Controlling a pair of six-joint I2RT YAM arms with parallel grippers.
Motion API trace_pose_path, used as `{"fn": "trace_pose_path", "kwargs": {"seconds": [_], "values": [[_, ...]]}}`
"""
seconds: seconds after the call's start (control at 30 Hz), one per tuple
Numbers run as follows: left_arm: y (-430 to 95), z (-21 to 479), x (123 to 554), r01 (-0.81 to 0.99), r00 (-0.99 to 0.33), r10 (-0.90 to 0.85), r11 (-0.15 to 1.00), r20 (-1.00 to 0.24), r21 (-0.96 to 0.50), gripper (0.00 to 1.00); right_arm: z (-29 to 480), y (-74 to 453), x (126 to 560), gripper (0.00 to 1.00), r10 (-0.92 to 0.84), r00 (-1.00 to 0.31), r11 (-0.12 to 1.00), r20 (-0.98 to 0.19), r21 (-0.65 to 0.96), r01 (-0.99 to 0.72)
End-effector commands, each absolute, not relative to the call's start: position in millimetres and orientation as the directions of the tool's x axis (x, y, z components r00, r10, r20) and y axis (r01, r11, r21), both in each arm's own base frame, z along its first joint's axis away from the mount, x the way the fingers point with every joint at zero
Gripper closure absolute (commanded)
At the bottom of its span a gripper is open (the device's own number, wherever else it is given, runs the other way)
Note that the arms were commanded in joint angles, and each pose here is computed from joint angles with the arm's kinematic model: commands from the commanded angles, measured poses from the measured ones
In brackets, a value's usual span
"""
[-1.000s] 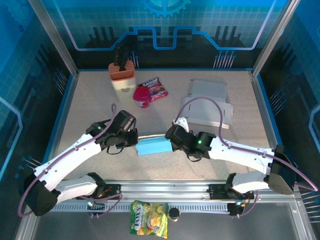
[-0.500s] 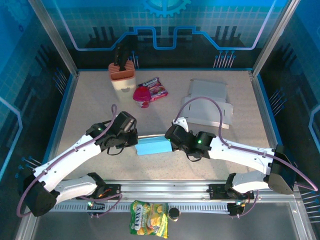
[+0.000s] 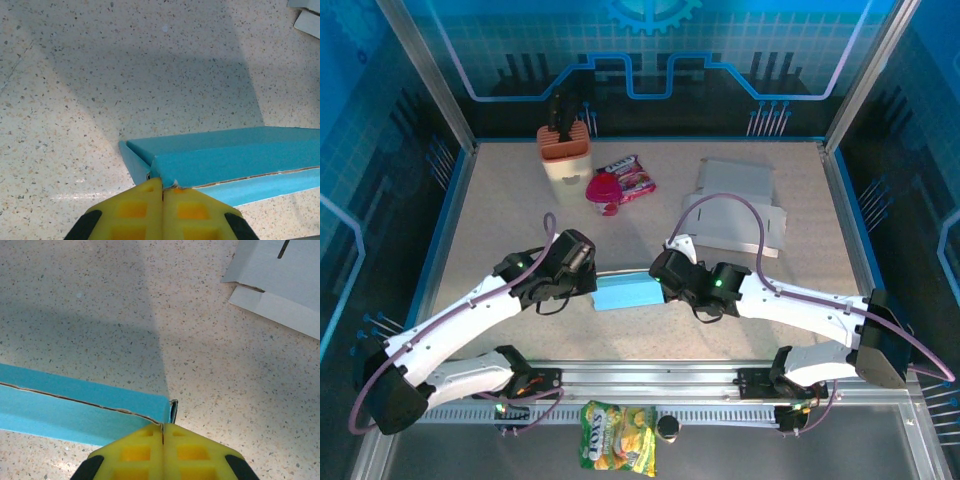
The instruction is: Fold the paper box
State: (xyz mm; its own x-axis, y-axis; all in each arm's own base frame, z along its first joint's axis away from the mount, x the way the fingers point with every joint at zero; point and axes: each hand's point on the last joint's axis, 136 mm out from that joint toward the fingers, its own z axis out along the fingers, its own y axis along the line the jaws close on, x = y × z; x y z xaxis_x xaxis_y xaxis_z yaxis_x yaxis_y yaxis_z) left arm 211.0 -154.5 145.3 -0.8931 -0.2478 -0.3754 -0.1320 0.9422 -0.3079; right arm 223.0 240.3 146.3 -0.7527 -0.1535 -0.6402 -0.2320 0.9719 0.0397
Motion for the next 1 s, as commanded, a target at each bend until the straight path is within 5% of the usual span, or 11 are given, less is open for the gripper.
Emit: {"fn": "trace_pose_path", "kwargs": {"seconds": [0.0,0.1,0.37,0.53,0.97], "values": [[-125.4,105.8,173.7,-0.196,-0.944,-0.225,0.971,-0.24,-0.139,1.0,145.7,243.2,209.2,1.0,-0.158,-0.782,0.967,-0.603,0.066,-0.247],[-124.9,103.8,172.6,-0.198,-0.942,-0.226,0.971,-0.248,-0.131,1.0,150.2,239.6,206.0,0.98,-0.133,-0.787,0.97,-0.602,0.085,-0.23],[-127.2,104.1,171.8,-0.217,-0.921,-0.251,0.966,-0.297,-0.144,1.0,172.7,234.1,184.9,0.46,0.149,-0.809,0.909,-0.568,0.402,-0.114],[-129.7,107.0,171.7,-0.214,-0.913,-0.252,0.965,-0.322,-0.15,1.0,192.5,232.3,183.4,0.22,0.483,-0.778,0.687,-0.403,0.725,0.051],[-137.6,108.0,174.7,-0.191,-0.918,-0.224,0.973,-0.328,-0.131,1.0,202.3,243.4,242.7,0.11,0.698,-0.715,0.334,-0.027,0.896,0.291]]}}
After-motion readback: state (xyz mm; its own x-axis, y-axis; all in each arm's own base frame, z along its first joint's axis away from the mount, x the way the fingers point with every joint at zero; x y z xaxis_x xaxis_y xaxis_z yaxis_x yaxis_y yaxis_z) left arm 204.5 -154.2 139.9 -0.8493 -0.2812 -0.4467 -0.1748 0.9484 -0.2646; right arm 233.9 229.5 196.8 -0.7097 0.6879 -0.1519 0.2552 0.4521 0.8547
